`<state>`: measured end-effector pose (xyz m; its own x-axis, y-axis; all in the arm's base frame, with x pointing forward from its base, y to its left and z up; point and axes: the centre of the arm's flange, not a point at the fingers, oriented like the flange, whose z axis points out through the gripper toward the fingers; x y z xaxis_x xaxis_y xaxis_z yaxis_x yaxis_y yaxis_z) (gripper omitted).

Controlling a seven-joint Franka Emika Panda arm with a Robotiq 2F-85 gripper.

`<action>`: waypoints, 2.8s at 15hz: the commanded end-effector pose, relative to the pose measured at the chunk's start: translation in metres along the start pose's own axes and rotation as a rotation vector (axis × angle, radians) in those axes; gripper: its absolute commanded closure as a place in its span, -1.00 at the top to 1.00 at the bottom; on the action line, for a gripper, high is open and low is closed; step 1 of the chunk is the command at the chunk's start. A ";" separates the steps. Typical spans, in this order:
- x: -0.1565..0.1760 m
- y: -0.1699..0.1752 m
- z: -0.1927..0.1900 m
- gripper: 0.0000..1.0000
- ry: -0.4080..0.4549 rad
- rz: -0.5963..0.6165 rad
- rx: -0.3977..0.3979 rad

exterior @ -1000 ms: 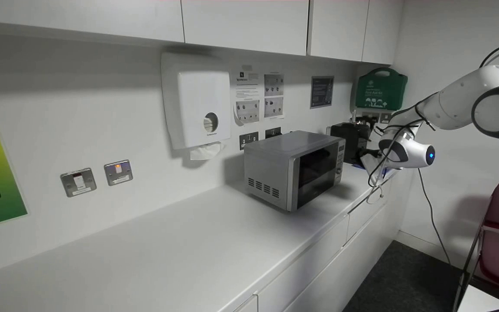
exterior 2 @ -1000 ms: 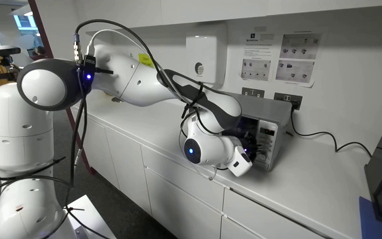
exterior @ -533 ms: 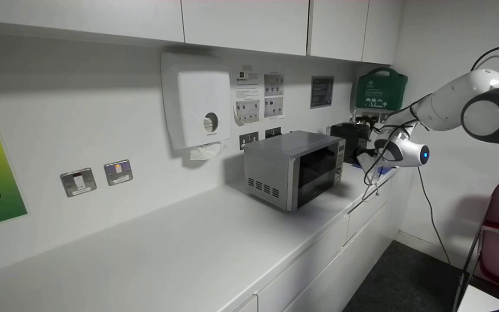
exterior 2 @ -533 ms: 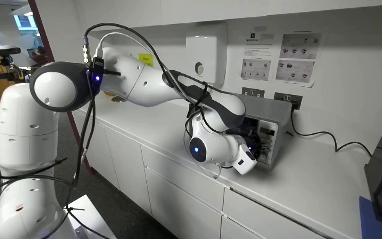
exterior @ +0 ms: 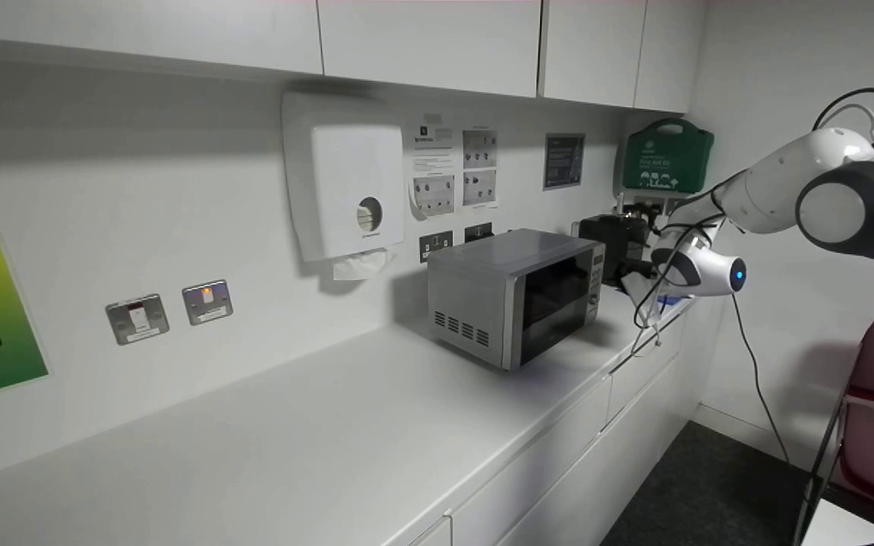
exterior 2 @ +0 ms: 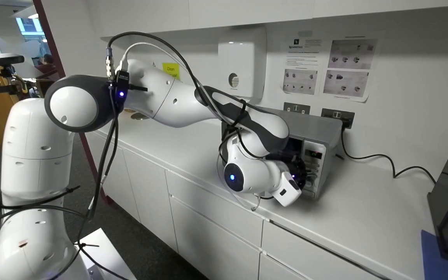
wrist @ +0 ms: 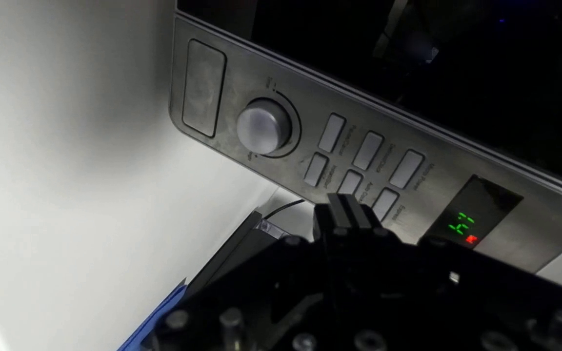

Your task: Press a button on the right side of the microwave

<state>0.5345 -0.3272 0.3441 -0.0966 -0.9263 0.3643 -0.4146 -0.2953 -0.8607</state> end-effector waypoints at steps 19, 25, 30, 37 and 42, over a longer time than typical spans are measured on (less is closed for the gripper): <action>-0.007 -0.019 0.018 -1.00 0.005 -0.020 0.024; -0.019 -0.011 0.028 -1.00 -0.012 -0.027 0.002; -0.022 -0.015 0.033 -1.00 -0.014 -0.032 0.003; -0.021 -0.020 0.030 -1.00 -0.012 -0.033 0.011; -0.023 -0.015 0.026 -1.00 -0.021 -0.036 0.007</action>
<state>0.5612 -0.3093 0.3310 -0.0501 -0.9224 0.3829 -0.4216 -0.3280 -0.8454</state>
